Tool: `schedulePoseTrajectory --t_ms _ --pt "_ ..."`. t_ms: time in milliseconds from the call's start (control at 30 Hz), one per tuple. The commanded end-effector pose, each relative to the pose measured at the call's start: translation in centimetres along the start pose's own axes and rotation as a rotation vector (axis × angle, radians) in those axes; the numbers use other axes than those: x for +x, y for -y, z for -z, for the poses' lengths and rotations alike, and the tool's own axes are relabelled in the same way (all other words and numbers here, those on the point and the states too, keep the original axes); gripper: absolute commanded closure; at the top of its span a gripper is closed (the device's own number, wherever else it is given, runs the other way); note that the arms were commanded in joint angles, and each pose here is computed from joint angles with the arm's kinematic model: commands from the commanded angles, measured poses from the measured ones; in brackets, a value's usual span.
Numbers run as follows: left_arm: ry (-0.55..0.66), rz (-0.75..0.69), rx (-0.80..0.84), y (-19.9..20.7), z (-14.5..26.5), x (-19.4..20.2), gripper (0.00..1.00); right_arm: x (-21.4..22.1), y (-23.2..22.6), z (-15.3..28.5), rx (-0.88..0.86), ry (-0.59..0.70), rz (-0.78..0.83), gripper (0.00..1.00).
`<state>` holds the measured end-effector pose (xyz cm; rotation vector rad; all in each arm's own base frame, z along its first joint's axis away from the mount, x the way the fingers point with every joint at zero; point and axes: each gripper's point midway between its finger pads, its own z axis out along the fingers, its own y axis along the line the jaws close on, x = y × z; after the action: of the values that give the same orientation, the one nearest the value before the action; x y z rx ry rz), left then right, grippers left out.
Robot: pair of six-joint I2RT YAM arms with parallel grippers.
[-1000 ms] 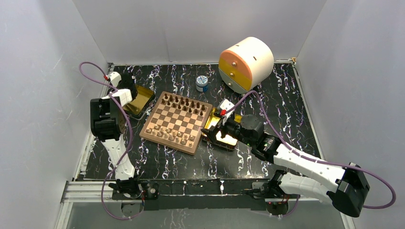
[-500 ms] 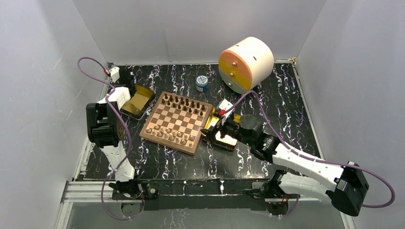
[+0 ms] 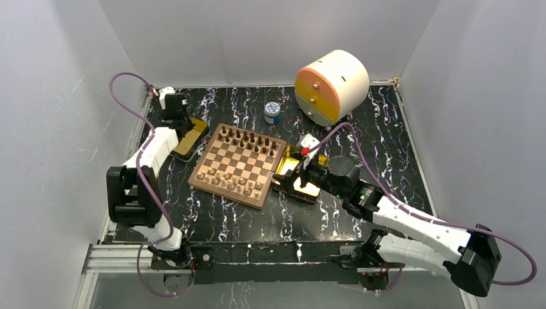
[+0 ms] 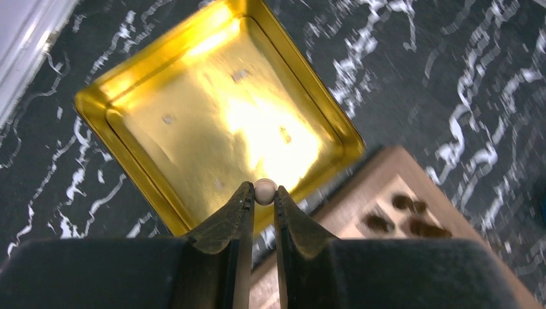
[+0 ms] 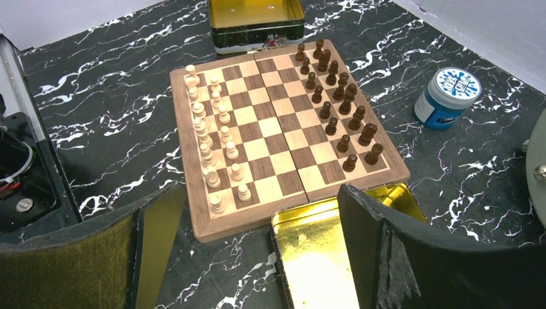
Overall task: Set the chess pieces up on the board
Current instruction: Place the chess piece on the chessboard.
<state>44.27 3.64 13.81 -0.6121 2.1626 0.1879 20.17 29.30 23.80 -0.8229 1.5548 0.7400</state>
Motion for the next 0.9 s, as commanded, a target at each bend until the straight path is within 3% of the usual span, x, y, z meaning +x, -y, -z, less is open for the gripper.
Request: schedulePoseTrajectory --t_ms 0,333,867 --pt "-0.01 -0.063 0.088 1.5 4.3 1.5 0.97 -2.7 0.0 0.5 0.007 0.053 -0.01 0.01" --pt "-0.066 -0.093 0.174 1.4 9.2 7.1 0.98 -3.6 0.2 1.2 0.015 0.061 -0.01 0.01" --pt "-0.124 -0.094 0.146 0.2 8.1 11.8 0.97 -3.8 0.0 1.6 0.013 0.064 -0.037 0.01"
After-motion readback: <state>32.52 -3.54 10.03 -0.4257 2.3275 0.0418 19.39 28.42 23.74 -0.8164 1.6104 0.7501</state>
